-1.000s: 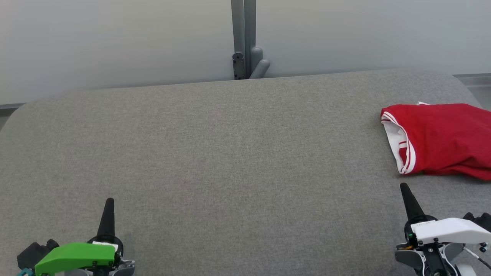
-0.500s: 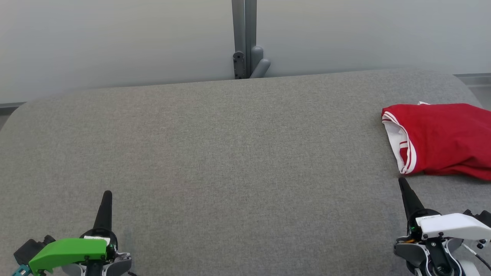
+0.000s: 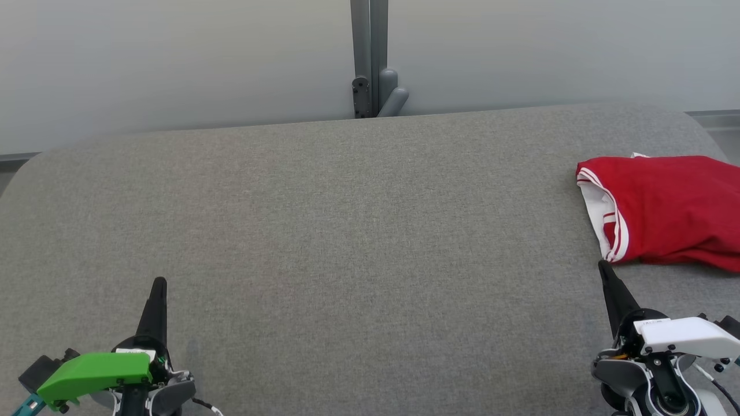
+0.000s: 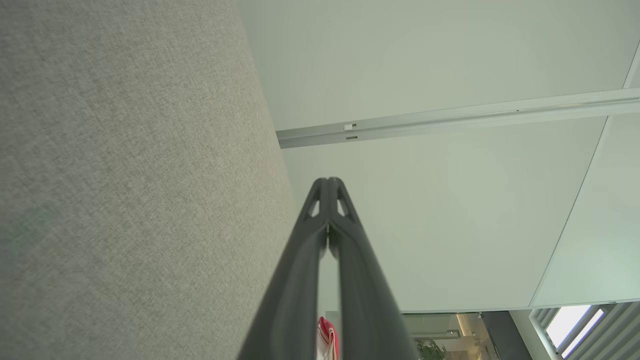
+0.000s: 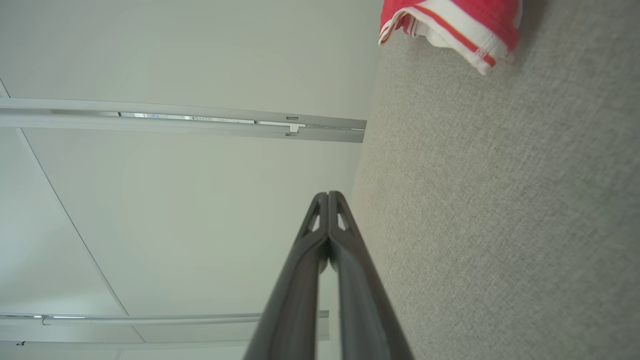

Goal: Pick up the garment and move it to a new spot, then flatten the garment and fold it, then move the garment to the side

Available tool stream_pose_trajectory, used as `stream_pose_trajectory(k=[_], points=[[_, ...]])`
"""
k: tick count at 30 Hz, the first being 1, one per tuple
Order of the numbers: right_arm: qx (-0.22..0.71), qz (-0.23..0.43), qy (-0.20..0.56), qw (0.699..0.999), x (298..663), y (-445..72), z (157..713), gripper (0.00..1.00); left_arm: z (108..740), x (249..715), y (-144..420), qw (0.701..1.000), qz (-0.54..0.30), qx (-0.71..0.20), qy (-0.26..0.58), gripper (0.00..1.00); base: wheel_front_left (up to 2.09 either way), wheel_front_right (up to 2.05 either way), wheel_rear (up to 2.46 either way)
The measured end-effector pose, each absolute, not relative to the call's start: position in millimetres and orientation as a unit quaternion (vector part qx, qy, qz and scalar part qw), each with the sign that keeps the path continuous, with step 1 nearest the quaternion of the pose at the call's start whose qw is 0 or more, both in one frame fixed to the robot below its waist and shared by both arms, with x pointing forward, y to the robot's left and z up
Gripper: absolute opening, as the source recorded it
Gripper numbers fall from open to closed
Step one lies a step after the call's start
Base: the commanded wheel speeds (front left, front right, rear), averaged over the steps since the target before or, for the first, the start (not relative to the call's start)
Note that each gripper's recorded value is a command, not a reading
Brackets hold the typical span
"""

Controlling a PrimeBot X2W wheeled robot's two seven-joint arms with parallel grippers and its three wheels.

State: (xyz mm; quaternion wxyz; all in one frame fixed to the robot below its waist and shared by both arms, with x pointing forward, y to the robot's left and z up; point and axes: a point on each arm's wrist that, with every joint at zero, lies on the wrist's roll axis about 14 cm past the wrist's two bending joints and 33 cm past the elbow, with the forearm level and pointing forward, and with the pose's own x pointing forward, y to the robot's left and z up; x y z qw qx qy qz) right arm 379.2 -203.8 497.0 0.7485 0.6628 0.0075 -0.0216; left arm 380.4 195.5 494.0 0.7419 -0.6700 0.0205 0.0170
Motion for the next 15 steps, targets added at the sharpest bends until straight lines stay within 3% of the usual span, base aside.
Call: stream_pose_trajectory(k=[15], points=[[0.703,-0.007,0.002,0.711,383.5,-201.3,504.2,0.00,503.6,384.9,196.8,0.710,0.003,-0.704,0.009,0.00,0.00,0.00,0.00]])
